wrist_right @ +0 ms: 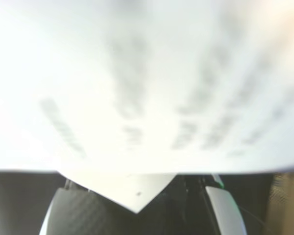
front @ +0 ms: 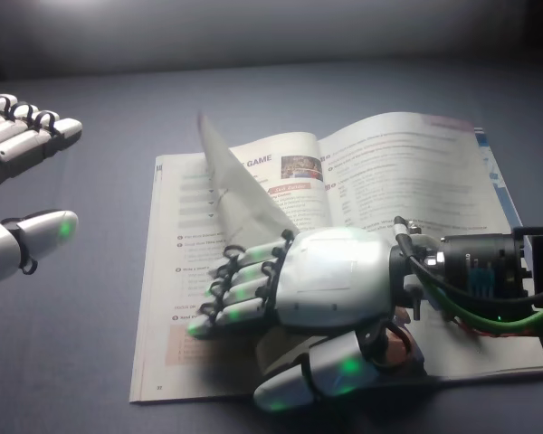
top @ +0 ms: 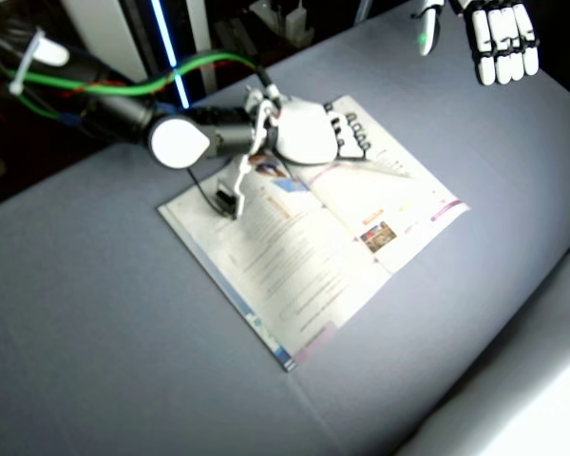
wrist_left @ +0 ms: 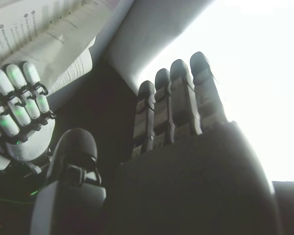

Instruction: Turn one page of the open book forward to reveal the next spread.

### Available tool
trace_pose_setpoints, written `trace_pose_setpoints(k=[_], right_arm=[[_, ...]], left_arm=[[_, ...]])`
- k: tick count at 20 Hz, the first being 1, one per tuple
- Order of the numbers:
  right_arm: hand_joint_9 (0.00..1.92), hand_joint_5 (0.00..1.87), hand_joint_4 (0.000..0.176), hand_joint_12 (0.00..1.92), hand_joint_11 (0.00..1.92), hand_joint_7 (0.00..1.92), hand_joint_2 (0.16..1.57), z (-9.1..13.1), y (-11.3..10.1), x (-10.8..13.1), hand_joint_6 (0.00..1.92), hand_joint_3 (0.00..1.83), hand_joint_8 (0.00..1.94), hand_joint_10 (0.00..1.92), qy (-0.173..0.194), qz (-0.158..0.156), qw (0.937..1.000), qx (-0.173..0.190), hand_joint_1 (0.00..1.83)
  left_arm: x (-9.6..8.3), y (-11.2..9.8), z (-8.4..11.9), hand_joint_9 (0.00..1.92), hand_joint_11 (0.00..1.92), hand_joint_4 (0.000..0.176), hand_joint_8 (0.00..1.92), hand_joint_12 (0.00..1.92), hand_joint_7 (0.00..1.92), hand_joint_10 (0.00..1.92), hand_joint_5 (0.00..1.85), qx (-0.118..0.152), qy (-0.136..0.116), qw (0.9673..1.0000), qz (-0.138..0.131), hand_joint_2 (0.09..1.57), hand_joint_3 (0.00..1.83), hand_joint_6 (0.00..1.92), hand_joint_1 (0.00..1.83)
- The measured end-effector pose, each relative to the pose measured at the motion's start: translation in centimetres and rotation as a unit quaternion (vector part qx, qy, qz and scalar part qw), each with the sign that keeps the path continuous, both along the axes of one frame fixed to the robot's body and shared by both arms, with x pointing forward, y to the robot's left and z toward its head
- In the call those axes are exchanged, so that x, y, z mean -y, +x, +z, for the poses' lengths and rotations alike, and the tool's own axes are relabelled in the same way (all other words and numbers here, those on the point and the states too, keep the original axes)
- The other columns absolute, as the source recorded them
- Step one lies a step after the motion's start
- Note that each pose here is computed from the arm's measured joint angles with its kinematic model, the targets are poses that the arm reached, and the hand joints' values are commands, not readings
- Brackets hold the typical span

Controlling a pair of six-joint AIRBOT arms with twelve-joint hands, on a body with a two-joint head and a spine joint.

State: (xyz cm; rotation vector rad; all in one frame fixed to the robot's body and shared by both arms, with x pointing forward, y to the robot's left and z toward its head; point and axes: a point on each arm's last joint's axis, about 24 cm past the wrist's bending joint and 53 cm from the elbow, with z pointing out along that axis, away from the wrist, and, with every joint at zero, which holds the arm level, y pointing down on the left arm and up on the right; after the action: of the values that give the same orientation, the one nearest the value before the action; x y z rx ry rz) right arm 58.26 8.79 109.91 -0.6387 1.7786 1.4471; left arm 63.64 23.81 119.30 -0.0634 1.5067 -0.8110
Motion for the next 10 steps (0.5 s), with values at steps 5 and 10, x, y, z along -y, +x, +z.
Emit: trace_pose_setpoints(k=[5, 10], right_arm=[[0.26, 0.28, 0.0, 0.03, 0.15, 0.3, 1.34, 4.0, -5.7, -3.0, 0.0, 0.01, 0.0, 0.0, 0.046, 0.098, 0.9941, -0.004, 0.0], [0.28, 0.27, 0.0, 0.03, 0.17, 0.3, 1.34, 6.2, -5.1, -0.7, 0.01, 0.0, 0.01, 0.01, 0.047, 0.093, 0.9943, 0.025, 0.0]], left_arm=[[0.2, 0.0, -0.2, 0.18, 0.07, 0.0, 0.0, 0.18, 0.2, 0.0, 0.21, -0.003, 0.003, 1.0, -0.004, 1.4, 0.0, 0.0, 0.0], [0.0, 0.1, -0.5, 0.14, 0.03, 0.0, 0.0, 0.15, 0.15, 0.0, 0.17, -0.011, 0.004, 0.9999, 0.0, 1.41, 0.0, 0.0, 0.0]])
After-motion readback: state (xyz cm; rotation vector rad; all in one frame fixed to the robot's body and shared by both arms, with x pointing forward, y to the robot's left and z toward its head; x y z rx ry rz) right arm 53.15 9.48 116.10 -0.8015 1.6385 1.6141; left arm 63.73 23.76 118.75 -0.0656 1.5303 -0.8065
